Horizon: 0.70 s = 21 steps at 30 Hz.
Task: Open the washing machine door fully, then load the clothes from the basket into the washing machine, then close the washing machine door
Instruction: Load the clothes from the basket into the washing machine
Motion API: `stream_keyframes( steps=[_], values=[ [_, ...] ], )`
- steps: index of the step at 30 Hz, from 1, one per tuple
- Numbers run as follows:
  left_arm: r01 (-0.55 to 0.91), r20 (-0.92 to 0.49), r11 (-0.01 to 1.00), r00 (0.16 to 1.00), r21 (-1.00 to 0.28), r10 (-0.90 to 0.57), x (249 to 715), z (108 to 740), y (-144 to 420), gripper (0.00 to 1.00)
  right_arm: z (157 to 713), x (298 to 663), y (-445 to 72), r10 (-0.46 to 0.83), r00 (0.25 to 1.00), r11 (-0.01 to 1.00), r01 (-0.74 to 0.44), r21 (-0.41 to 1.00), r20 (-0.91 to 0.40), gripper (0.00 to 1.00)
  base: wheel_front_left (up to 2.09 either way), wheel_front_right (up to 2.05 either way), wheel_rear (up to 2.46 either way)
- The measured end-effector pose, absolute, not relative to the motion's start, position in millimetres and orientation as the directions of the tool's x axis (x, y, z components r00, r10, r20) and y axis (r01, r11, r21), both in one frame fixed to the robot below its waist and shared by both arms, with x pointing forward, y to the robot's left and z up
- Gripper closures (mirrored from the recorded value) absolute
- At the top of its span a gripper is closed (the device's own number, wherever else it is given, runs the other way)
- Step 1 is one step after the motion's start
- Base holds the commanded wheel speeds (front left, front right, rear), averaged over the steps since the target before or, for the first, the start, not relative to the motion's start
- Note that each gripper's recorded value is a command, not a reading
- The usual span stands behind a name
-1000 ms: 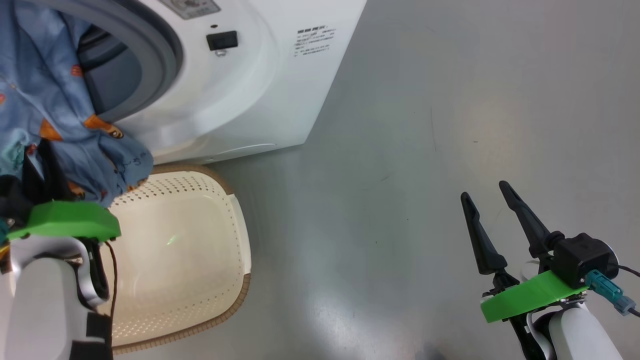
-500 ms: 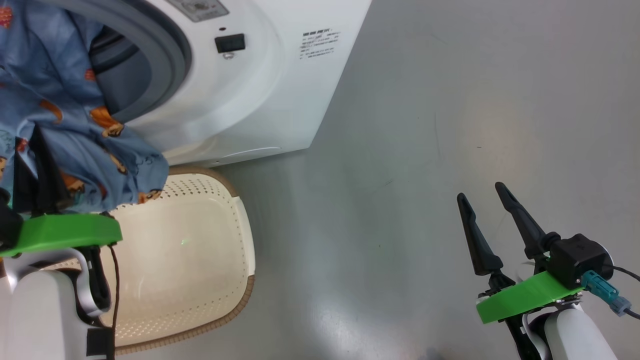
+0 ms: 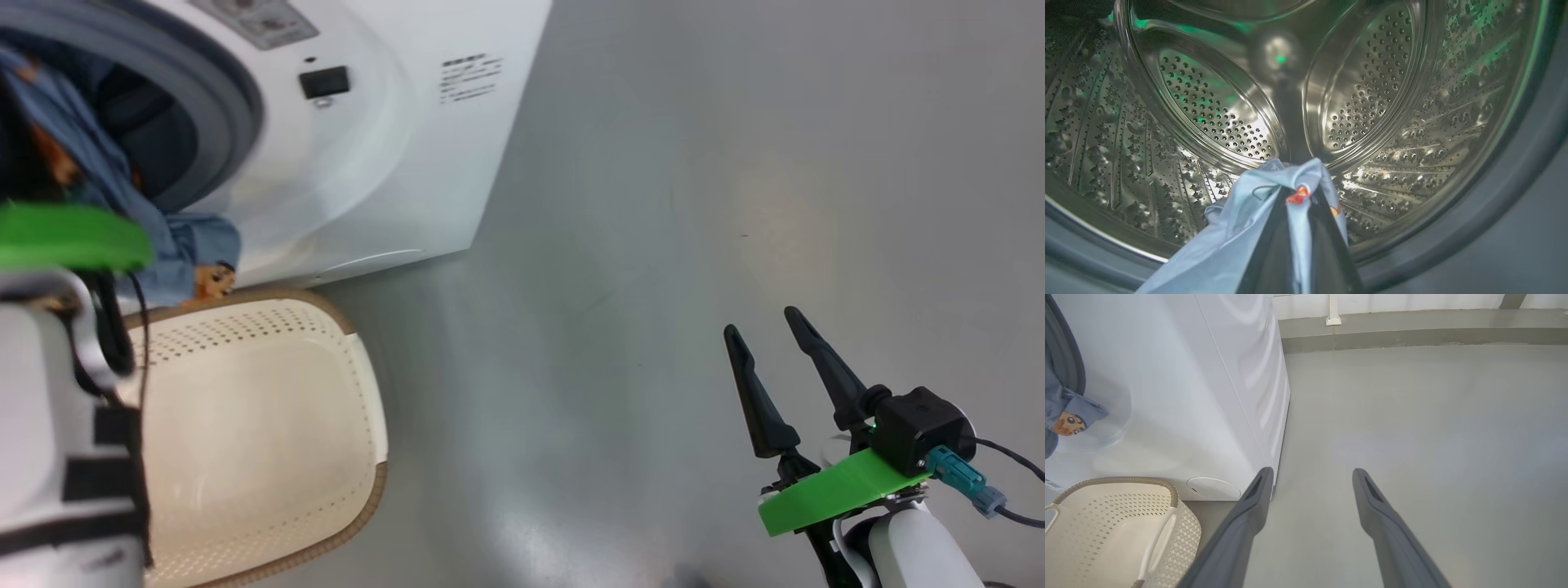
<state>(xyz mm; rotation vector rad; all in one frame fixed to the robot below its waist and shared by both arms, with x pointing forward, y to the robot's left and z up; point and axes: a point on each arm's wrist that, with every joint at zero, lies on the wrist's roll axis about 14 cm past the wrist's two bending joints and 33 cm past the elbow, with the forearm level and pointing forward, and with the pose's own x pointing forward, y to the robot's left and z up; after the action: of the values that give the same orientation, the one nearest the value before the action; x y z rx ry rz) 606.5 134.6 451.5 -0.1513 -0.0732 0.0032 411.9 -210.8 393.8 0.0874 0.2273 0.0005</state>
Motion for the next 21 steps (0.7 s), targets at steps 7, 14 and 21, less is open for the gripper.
stream_keyframes(
  steps=[7, 14, 21],
  values=[
    [-0.018, 0.062, 0.990, 0.998, -0.138, 0.027, 640, 460, 135, 1.00, 398, 404, -220, -0.022, 0.974, 0.996, 0.040, 0.078, -0.225, 0.00, 0.00, 0.00, 0.00],
    [-0.065, 0.052, 0.987, 0.996, -0.150, 0.073, 664, 472, 145, 1.00, 395, 395, -221, -0.026, 0.970, 0.996, 0.046, 0.077, -0.241, 0.00, 0.00, 0.00, 0.00],
    [-0.076, 0.058, 0.983, 0.995, -0.169, 0.087, 682, 485, 143, 1.00, 391, 391, -224, -0.027, 0.965, 0.997, 0.045, 0.063, -0.260, 0.00, 0.00, 0.00, 0.00]
  ],
)
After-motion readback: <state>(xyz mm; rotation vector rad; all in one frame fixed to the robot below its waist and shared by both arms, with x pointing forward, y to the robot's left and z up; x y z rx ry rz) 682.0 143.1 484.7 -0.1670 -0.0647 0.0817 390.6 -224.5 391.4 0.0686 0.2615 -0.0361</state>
